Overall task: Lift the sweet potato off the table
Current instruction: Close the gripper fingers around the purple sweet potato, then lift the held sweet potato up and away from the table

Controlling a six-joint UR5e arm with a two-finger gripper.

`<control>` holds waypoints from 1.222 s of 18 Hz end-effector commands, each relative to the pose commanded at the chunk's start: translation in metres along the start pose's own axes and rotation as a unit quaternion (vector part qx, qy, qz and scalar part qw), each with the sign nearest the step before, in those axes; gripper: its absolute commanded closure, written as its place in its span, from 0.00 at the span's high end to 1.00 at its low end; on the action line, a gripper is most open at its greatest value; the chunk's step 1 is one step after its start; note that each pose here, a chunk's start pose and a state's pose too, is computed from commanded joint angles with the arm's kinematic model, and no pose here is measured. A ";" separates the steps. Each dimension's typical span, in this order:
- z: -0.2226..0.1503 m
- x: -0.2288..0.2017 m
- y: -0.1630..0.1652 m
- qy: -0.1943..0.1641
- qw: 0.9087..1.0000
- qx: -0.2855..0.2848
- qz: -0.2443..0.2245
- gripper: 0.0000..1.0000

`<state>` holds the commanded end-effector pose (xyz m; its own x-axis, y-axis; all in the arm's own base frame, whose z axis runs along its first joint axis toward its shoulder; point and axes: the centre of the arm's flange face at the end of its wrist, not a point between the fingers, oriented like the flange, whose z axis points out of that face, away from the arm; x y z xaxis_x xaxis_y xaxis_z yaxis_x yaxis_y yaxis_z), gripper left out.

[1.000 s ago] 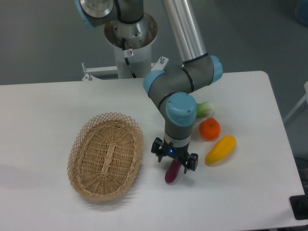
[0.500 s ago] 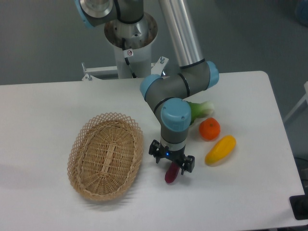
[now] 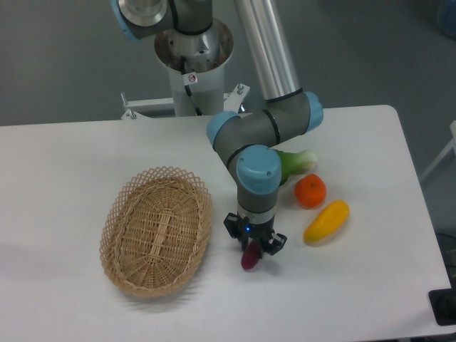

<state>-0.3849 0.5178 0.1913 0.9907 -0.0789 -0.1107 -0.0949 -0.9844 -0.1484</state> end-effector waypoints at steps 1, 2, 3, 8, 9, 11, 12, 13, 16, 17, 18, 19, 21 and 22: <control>-0.002 -0.001 -0.001 -0.002 1.000 0.001 0.000 0.38; -0.004 -0.001 -0.001 -0.003 1.000 0.002 0.000 0.38; -0.007 -0.003 -0.003 -0.006 1.000 0.005 0.002 0.37; -0.053 -0.021 -0.007 -0.040 0.998 0.026 0.030 0.37; -0.063 -0.026 -0.002 -0.044 0.998 0.029 0.036 0.37; -0.080 -0.036 0.010 -0.055 0.997 0.029 0.051 0.37; -0.086 -0.039 0.012 -0.059 0.996 0.030 0.057 0.37; -0.093 -0.044 0.021 -0.059 0.996 0.027 0.056 0.37; -0.121 -0.063 0.043 -0.046 0.996 0.014 0.073 0.37; -0.127 -0.069 0.050 -0.034 0.996 0.006 0.085 0.37; -0.135 -0.078 0.057 -0.024 0.996 0.001 0.090 0.37; -0.149 -0.087 0.062 -0.020 0.996 -0.002 0.091 0.37; -0.173 -0.103 0.070 -0.003 0.996 0.001 0.091 0.37; -0.186 -0.109 0.071 0.006 0.996 0.002 0.094 0.37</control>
<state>-0.4811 0.4272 0.3751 0.9564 -0.2639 -0.1248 -0.2795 -0.9512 -0.1305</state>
